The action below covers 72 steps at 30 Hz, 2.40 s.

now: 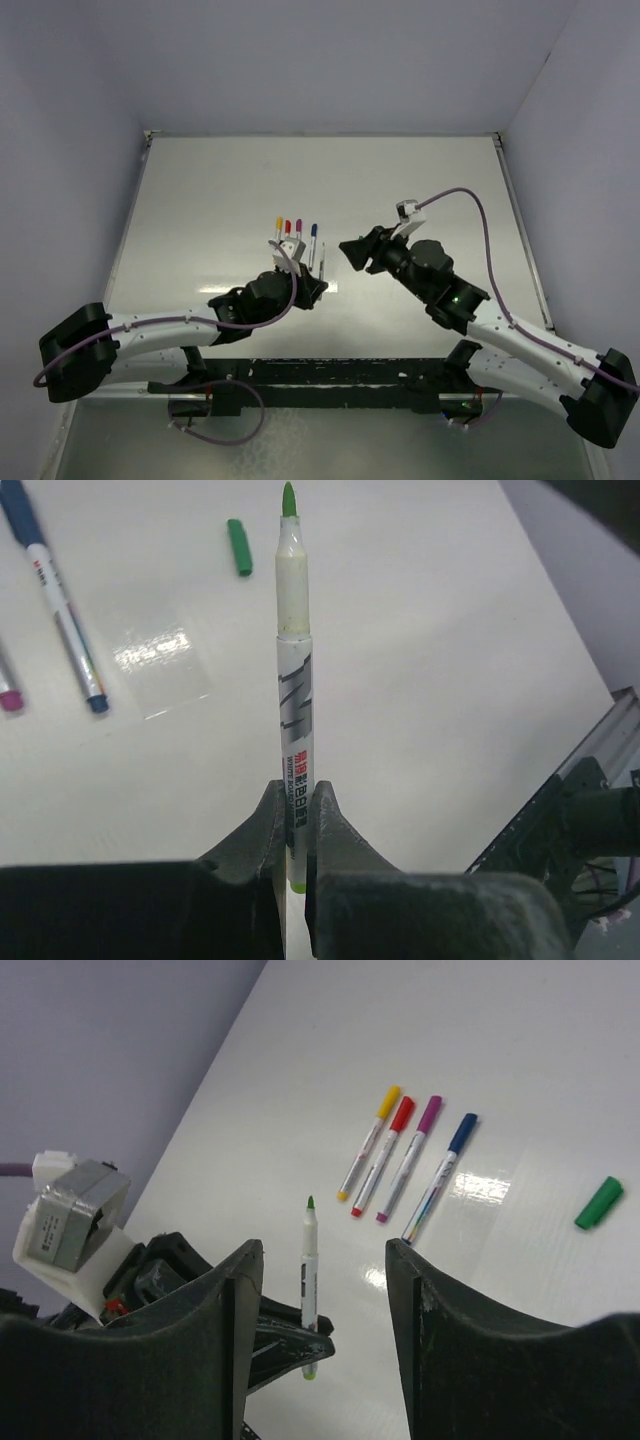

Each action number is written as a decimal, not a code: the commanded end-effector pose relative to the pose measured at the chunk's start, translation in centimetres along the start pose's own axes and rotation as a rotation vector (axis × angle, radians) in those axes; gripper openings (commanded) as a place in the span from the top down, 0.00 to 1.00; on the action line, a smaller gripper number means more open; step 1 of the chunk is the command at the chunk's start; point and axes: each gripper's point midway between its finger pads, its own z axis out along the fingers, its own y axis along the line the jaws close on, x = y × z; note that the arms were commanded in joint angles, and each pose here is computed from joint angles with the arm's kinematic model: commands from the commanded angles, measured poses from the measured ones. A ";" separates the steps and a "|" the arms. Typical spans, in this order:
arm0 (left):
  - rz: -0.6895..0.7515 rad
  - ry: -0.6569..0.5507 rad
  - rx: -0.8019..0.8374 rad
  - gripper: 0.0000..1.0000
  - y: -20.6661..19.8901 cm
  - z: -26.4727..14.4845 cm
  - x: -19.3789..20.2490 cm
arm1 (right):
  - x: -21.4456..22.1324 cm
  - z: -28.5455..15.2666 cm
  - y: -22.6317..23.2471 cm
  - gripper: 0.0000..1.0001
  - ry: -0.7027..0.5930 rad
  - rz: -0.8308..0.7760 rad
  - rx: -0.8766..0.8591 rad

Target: Insert the pens into the pen caps

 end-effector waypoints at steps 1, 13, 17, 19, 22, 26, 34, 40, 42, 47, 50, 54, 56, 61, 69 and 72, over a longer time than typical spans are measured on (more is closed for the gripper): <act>0.003 0.046 -0.165 1.00 2.6 -1.0 0.3 | -2.3 -1.0 -2.9 0.45 -0.025 -0.007 0.242; 0.045 0.162 -0.114 1.00 2.2 -0.9 2.9 | 2.5 3.4 -12.2 0.71 0.301 -0.120 0.705; 0.064 0.169 -0.081 1.00 1.7 -0.9 2.9 | 3.4 5.6 -13.5 0.73 0.346 -0.147 0.748; 0.070 0.166 -0.079 1.00 1.7 -1.1 2.8 | 3.8 6.5 -14.0 0.73 0.359 -0.156 0.762; 0.074 0.165 -0.085 1.00 2.0 -1.3 2.8 | 4.3 7.5 -14.7 0.73 0.376 -0.161 0.775; 0.077 0.163 -0.075 1.00 1.9 -1.6 2.8 | 4.9 8.6 -15.9 0.73 0.401 -0.154 0.788; 0.075 0.155 -0.061 1.00 1.9 -1.8 2.9 | 6.0 9.8 -18.4 0.50 0.452 -0.162 0.833; 0.084 0.151 -0.059 1.00 2.0 -1.9 2.8 | 6.6 10.1 -19.3 0.55 0.463 -0.149 0.849; 0.085 0.151 -0.060 1.00 2.0 -1.9 2.8 | 6.6 10.3 -19.3 0.56 0.462 -0.148 0.846; 0.086 0.157 -0.066 1.00 2.1 -1.8 3.0 | 6.6 10.7 -19.6 0.60 0.467 -0.152 0.851; 0.086 0.162 -0.069 1.00 2.2 -1.8 3.2 | 6.9 10.7 -20.1 0.64 0.478 -0.152 0.865; 0.086 0.163 -0.072 1.00 2.3 -1.7 3.2 | 7.4 10.5 -20.6 0.67 0.490 -0.143 0.880; 0.085 0.161 -0.071 1.00 2.3 -1.7 3.2 | 7.6 10.4 -20.8 0.67 0.491 -0.137 0.885; 0.088 0.166 -0.075 1.00 2.4 -1.7 3.4 | 7.9 10.1 -21.3 0.68 0.497 -0.132 0.897; 0.083 0.164 -0.084 1.00 2.7 -1.8 3.5 | 9.0 9.9 -22.0 0.77 0.531 -0.105 0.903; 0.081 0.157 -0.089 1.00 2.8 -1.9 3.3 | 9.4 9.5 -21.8 0.85 0.540 -0.089 0.893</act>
